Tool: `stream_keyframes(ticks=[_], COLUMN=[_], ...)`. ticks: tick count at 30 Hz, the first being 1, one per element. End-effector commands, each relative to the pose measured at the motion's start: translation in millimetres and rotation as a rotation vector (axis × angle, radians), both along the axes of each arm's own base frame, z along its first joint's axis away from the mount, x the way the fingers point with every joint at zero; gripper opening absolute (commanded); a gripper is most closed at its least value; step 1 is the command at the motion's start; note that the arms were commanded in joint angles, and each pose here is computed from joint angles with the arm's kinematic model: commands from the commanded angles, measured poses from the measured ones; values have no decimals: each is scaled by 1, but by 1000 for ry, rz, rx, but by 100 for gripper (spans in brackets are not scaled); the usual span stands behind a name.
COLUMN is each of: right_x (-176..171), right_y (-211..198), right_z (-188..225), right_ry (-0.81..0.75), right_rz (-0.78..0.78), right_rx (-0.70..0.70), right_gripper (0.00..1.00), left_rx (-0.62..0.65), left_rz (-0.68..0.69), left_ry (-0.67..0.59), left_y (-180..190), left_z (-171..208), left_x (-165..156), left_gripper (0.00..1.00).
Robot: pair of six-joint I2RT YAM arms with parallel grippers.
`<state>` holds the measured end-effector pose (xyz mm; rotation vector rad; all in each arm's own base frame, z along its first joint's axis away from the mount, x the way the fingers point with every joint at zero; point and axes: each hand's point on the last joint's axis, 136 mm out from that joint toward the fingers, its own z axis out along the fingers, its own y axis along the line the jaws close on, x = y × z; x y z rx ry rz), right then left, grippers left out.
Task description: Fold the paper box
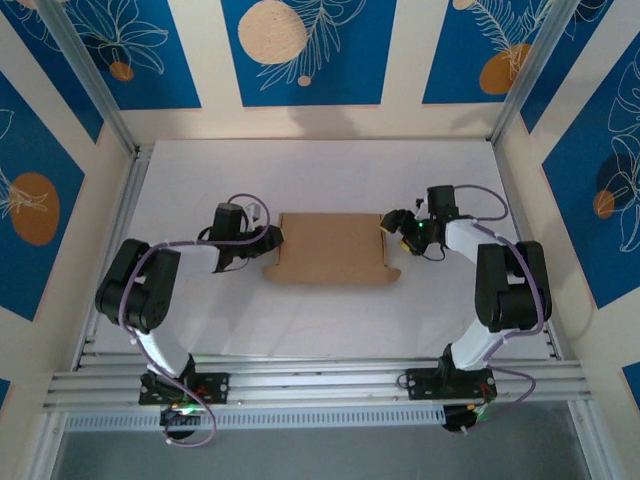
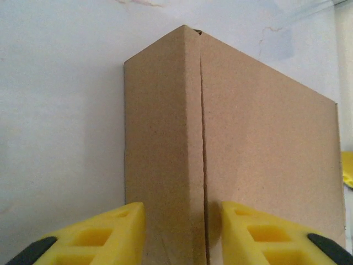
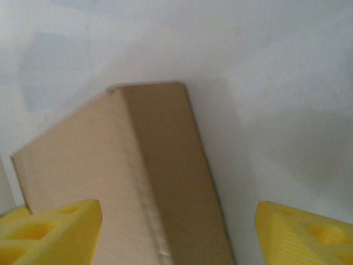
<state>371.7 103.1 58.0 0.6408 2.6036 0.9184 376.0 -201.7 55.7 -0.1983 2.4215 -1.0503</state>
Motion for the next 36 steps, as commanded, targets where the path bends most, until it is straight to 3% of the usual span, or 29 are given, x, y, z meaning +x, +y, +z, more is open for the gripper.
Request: stream_keyframes(ticks=[1, 6, 18, 21, 28, 36], right_x=[-8, -9, -16, -17, -23, -36], right_y=[14, 34, 39, 51, 92, 103], right_z=[-8, -1, -25, -22, 18, 77], right_ry=[18, 0, 91, 95, 65, -41], right_rz=[31, 108, 120, 150, 273, 342], right_rx=[105, 203, 186, 274, 513, 581], right_gripper=[80, 83, 83, 83, 83, 82], left_rx=[85, 93, 71, 71, 40, 27], left_rz=[68, 67, 114, 120, 125, 122], left_ry=[212, 239, 329, 338, 361, 357], left_y=[28, 30, 39, 41, 39, 37], left_z=[-59, -66, -86, -89, -94, -94], left_x=[-30, -33, -40, -41, -41, -40], left_gripper=[34, 28, 13, 12, 10, 10])
